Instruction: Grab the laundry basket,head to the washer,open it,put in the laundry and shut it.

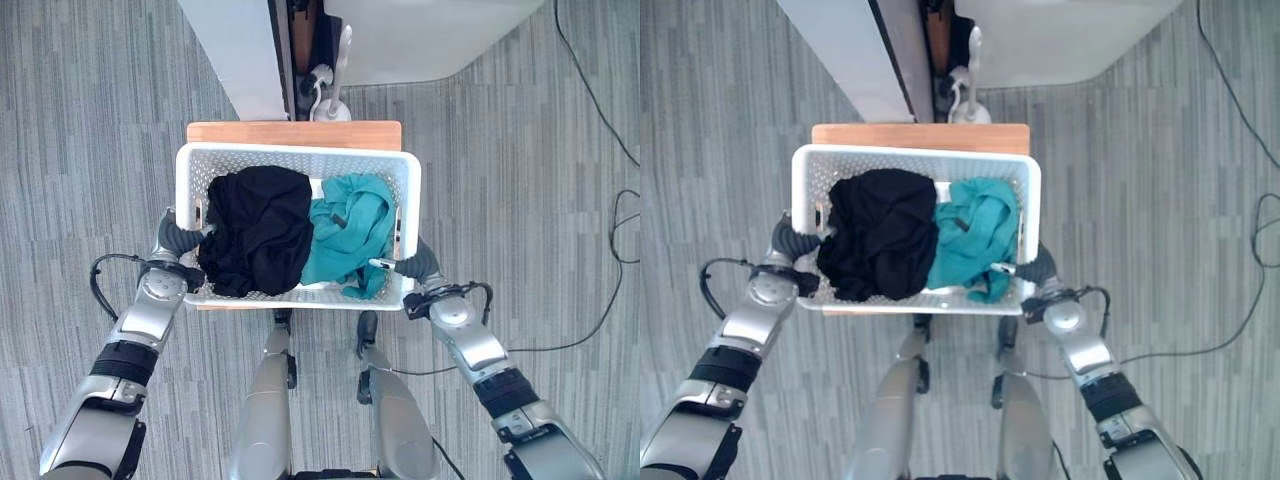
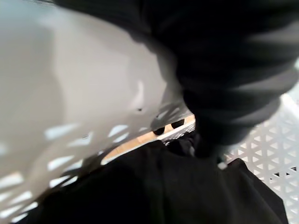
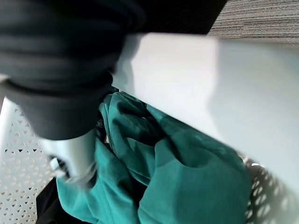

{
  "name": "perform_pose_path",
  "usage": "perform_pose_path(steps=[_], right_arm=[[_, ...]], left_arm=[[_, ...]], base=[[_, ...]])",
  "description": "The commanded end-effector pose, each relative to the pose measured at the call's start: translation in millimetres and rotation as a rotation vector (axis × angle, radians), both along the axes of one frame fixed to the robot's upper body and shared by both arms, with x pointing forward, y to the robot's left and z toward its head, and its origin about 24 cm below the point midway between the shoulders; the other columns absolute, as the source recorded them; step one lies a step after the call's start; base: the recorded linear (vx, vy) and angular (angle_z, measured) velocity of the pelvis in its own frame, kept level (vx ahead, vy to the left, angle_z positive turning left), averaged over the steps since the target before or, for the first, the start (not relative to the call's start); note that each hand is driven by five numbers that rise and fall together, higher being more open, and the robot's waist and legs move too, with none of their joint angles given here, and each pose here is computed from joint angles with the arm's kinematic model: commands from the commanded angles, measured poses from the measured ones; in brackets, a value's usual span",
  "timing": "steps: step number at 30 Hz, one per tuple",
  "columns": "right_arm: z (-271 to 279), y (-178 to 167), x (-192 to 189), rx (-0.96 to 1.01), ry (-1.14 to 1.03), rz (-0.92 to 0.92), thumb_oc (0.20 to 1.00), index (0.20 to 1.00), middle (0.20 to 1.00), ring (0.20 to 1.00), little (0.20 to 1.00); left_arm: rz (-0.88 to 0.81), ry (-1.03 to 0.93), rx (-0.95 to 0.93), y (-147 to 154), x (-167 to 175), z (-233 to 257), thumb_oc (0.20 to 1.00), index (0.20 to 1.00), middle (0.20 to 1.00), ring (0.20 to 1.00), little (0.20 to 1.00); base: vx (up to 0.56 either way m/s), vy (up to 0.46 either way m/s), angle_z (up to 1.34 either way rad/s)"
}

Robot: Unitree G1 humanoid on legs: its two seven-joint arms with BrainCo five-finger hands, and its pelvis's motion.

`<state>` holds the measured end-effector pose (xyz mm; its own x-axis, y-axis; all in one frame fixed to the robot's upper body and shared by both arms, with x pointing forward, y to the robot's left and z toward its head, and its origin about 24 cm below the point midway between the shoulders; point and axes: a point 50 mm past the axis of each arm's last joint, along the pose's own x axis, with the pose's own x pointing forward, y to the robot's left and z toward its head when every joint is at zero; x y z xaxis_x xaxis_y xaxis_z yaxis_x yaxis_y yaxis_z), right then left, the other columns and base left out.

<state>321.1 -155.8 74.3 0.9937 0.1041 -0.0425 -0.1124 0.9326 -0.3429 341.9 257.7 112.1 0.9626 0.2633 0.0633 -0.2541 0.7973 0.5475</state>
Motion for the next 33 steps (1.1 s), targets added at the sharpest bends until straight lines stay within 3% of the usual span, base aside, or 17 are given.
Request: perform_pose_path(steps=[1,6,17,24,33], right_arm=[[6,28,-13,0.059,-0.043,0.142,0.200,0.200,0.200,0.200,0.200],[14,27,-13,0.084,-0.076,0.158,0.200,0.200,0.200,0.200,0.200],[17,11,-24,0.047,-0.097,0.148,0.200,0.200,0.200,0.200,0.200],[20,5,-34,0.185,-0.105,0.157,0.200,0.200,0.200,0.200,0.200],[-2,-30,-48,0.299,0.020,0.069,0.200,0.200,0.200,0.200,0.200]], left_arm=[[-0.051,0.042,0.103,-9,4,-8,0.200,0.200,0.200,0.200,0.200],[-0.055,-0.005,0.247,-6,4,9,0.200,0.200,0.200,0.200,0.200],[-0.124,-0.049,0.380,-11,-12,20,0.200,0.200,0.200,0.200,0.200],[-0.282,-0.107,0.483,-36,-25,30,0.200,0.200,0.200,0.200,0.200],[-0.532,-0.042,0.384,-82,-29,14,0.200,0.200,0.200,0.200,0.200]], base=[[0.00,0.000,0.00],[-0.04,0.003,-0.01],[0.01,-0.004,-0.04],[0.04,-0.044,-0.05],[0.07,-0.037,0.00]])
